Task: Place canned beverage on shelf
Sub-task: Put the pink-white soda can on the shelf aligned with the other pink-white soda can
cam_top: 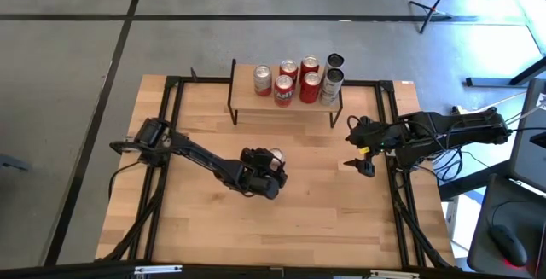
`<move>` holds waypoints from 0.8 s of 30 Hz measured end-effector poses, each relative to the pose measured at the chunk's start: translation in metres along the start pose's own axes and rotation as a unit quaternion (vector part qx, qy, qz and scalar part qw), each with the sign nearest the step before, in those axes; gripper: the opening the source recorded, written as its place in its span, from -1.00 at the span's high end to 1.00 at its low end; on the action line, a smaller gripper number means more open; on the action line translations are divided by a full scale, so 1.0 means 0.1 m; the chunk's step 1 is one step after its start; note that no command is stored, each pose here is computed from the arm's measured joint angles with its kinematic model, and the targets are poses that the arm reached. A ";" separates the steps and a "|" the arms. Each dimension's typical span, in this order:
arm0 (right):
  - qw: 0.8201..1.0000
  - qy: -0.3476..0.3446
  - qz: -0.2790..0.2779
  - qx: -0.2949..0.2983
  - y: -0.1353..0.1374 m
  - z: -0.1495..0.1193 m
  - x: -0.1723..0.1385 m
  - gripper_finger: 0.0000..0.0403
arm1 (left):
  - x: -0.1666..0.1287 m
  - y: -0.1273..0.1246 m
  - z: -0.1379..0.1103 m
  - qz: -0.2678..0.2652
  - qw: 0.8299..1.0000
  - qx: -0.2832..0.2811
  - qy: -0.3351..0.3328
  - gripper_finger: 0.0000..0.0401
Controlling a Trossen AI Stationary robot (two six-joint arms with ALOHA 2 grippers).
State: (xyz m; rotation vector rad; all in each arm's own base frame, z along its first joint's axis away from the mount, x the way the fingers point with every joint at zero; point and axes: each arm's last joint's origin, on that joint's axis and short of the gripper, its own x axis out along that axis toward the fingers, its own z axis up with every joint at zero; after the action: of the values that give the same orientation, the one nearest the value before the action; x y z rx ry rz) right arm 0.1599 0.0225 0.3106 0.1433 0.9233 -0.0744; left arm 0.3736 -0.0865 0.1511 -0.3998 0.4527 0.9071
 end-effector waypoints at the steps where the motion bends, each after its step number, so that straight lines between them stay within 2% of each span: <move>1: 1.000 0.000 0.000 0.000 0.00 0.00 0.00 -0.94 | 0.03 0.00 -0.02 0.003 1.000 0.000 0.000 -0.76; 5: 1.000 0.000 0.000 0.000 0.00 0.00 0.00 -0.94 | 0.14 0.03 -0.04 0.011 1.000 0.000 0.014 -0.72; 11: 1.000 0.000 0.000 0.001 0.00 0.00 0.00 -0.94 | 0.19 0.05 0.02 0.004 0.999 -0.008 0.035 -0.38; 14: 1.000 0.001 0.000 0.001 0.00 0.00 0.00 -0.94 | 0.14 0.01 0.09 -0.010 0.999 0.006 0.051 -0.35; 17: 1.000 0.001 0.001 0.000 0.00 0.00 0.00 -0.94 | 0.02 -0.05 0.28 -0.037 0.997 0.023 0.063 -0.35; 20: 1.000 0.000 0.000 -0.001 0.00 0.00 0.00 -0.94 | -0.17 -0.08 0.58 -0.067 0.996 0.028 0.059 -0.35; 24: 1.000 -0.004 -0.008 -0.001 0.00 0.01 0.00 -0.94 | -0.43 0.02 1.03 -0.085 0.994 0.041 0.054 -0.35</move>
State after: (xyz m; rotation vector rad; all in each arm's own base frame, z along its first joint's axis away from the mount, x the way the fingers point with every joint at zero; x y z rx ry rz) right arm 0.1605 0.0220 0.3108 0.1339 0.9158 -0.0899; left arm 0.3700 -0.0610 0.2592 -0.4079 0.5450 0.7010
